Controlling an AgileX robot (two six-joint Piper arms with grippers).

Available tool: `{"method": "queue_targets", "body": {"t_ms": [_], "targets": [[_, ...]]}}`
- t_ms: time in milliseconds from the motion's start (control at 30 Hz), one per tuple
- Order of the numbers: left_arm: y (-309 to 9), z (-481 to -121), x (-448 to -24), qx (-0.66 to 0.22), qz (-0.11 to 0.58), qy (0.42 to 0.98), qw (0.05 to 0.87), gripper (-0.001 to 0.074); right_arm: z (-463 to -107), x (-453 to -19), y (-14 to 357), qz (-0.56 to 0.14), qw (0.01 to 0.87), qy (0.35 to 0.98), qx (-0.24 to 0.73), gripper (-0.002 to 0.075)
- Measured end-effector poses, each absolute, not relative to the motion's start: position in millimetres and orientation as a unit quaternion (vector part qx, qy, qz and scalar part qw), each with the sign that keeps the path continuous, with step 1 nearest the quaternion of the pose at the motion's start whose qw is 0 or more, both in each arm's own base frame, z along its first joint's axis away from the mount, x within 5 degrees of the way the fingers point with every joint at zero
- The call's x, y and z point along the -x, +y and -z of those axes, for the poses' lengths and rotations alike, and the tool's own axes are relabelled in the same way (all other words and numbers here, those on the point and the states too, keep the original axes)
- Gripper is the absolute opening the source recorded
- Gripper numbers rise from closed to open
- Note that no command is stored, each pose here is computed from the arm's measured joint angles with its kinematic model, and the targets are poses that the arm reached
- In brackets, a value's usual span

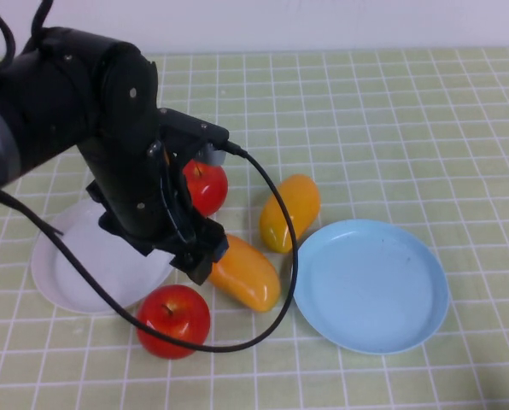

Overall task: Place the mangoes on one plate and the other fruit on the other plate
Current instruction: Put one type of fruit in the left plate

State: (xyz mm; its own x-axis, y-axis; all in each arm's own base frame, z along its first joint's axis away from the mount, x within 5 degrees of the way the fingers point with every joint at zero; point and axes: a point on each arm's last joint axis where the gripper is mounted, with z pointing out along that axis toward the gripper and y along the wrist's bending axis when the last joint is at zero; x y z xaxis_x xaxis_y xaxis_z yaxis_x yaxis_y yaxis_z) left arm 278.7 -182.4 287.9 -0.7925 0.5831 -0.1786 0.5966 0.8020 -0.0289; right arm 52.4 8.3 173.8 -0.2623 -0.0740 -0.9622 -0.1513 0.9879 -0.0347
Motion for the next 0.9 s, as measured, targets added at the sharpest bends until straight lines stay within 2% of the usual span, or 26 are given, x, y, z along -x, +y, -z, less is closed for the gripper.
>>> {"method": "queue_targets", "body": {"t_ms": [67,167,433,667,900], "targets": [[-182,-287,-279,-0.32,0.041,0.943,0.078,0.0619,-174,-52,8,-0.032,0.603,0.794,0.071,-0.0015],[-183,-286,-278,-0.328,0.044,0.941,0.076,0.0666,-174,-52,8,-0.032,0.603,0.794,0.071,-0.0016],[-176,-259,-261,-0.329,0.046,0.943,0.02,0.0668,-174,-52,8,-0.032,0.603,0.794,0.071,-0.0015],[-171,-268,-255,-0.346,0.043,0.937,0.034,0.0668,-174,-52,8,-0.032,0.603,0.794,0.071,-0.0016],[-173,-261,-259,-0.421,0.037,0.906,0.032,0.0668,-174,-52,8,-0.032,0.603,0.794,0.071,-0.0015]]}}
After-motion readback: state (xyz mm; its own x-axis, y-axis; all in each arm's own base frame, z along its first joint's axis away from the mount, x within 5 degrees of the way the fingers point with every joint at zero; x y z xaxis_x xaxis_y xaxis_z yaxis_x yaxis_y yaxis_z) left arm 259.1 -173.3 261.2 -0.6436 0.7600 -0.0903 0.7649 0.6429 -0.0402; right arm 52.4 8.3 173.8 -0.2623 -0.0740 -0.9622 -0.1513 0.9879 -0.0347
